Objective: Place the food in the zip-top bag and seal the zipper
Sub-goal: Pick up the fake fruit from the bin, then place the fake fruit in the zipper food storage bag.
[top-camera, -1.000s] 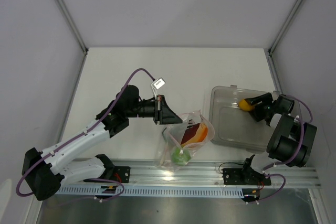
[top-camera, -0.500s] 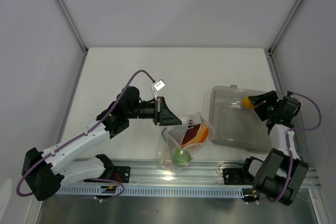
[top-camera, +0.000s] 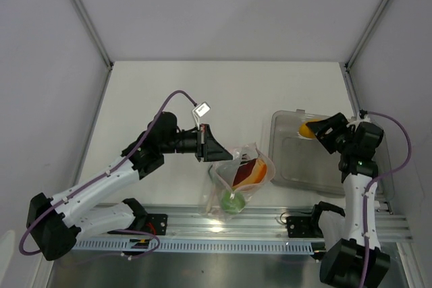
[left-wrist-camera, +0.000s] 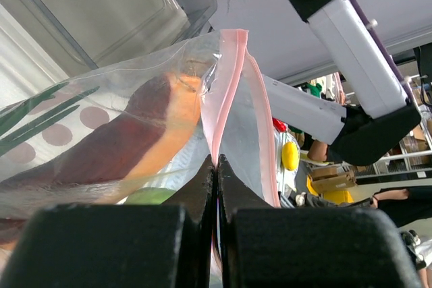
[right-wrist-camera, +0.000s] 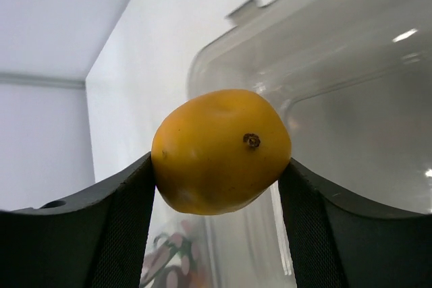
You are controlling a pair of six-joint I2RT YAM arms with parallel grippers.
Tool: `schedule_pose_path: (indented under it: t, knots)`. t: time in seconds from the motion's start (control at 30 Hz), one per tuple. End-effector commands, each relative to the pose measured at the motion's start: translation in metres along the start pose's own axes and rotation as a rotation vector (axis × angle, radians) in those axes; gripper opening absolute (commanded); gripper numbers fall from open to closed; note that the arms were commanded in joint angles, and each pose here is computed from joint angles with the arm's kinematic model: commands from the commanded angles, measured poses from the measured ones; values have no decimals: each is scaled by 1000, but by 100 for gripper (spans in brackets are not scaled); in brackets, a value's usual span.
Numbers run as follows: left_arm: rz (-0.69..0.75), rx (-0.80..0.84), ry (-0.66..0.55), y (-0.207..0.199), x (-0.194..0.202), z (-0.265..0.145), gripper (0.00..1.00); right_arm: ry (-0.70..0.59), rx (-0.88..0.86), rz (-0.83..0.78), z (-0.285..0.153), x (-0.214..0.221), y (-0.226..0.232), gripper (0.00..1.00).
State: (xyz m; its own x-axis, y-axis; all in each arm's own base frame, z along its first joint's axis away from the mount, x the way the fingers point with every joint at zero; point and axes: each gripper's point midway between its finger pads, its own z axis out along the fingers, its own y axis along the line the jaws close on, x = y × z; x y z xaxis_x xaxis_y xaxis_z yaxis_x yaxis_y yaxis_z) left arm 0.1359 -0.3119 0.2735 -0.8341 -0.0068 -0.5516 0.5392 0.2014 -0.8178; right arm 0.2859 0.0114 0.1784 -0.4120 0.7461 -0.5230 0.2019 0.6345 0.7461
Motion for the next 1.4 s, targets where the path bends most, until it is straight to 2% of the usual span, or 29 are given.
schedule_pose_path:
  t: [0.0, 0.37, 0.57, 0.83, 1.17, 1.2, 1.37]
  knots:
    - [22, 3, -42, -7, -8, -6, 1, 20, -116, -105, -20, 0, 49, 0]
    - [18, -21, -52, -6, -5, -13, 1, 96, -484, -371, -88, 29, 177, 0]
    - [19, -34, -58, -5, -3, -17, 1, 127, -691, -462, -124, 48, 213, 0]
    - [19, -43, -65, -5, -6, -17, 0, 279, -901, -570, -160, 93, 245, 0]
    - [13, -47, -57, -3, -8, -13, 0, 480, -951, -746, -169, 162, 244, 0]
    - [13, -46, -58, -4, -9, -13, 1, 456, -928, -763, -164, 163, 245, 0]
    - [14, -45, -59, -6, -11, -12, 1, 496, -834, -836, -148, 180, 232, 4]
